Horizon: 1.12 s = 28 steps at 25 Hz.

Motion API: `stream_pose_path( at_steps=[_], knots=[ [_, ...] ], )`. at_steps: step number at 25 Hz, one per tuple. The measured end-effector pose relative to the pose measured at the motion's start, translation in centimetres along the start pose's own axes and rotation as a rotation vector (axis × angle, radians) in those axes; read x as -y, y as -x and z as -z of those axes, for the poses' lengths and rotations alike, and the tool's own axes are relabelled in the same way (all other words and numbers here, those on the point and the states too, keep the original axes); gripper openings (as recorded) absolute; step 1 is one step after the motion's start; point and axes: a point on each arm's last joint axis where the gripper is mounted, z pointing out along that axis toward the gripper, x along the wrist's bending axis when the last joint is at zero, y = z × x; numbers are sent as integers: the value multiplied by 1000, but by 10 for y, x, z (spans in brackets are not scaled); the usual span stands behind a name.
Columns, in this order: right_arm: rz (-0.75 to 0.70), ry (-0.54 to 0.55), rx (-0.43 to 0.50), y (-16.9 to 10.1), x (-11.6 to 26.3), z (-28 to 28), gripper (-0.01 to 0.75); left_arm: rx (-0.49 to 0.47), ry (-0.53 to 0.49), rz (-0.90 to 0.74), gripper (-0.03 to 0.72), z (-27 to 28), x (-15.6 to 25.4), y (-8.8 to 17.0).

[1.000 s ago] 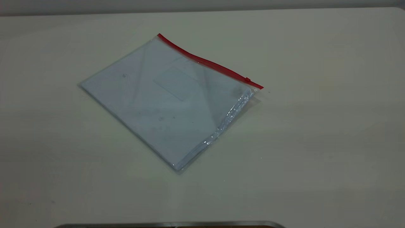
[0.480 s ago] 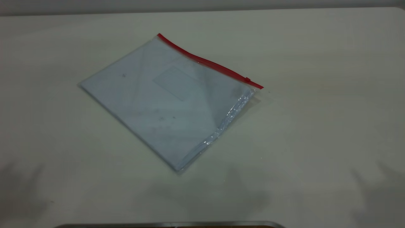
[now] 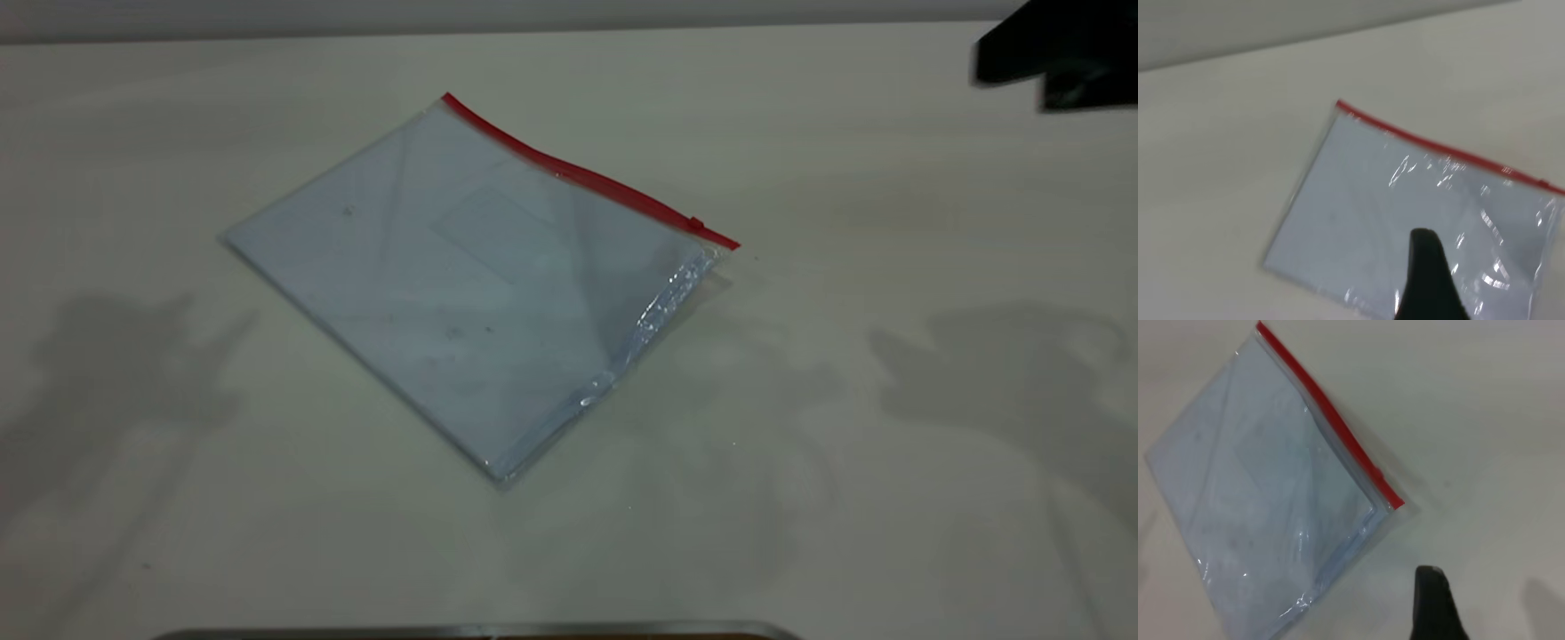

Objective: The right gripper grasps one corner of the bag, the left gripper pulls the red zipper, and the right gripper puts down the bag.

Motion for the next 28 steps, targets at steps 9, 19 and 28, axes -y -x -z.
stream_pose_path(
  at_steps=[9,19,28],
  knots=[
    [-69,-161,-199,30,7,-105,511,30,14,29,564,-21,-3,-8],
    [-133,-224,-320,51,28,-176,511,29,23,31,564,-22,-5,-8],
    [-22,-257,-368,8,27,-215,511,27,29,28,564,-21,-7,-8]
  ],
)
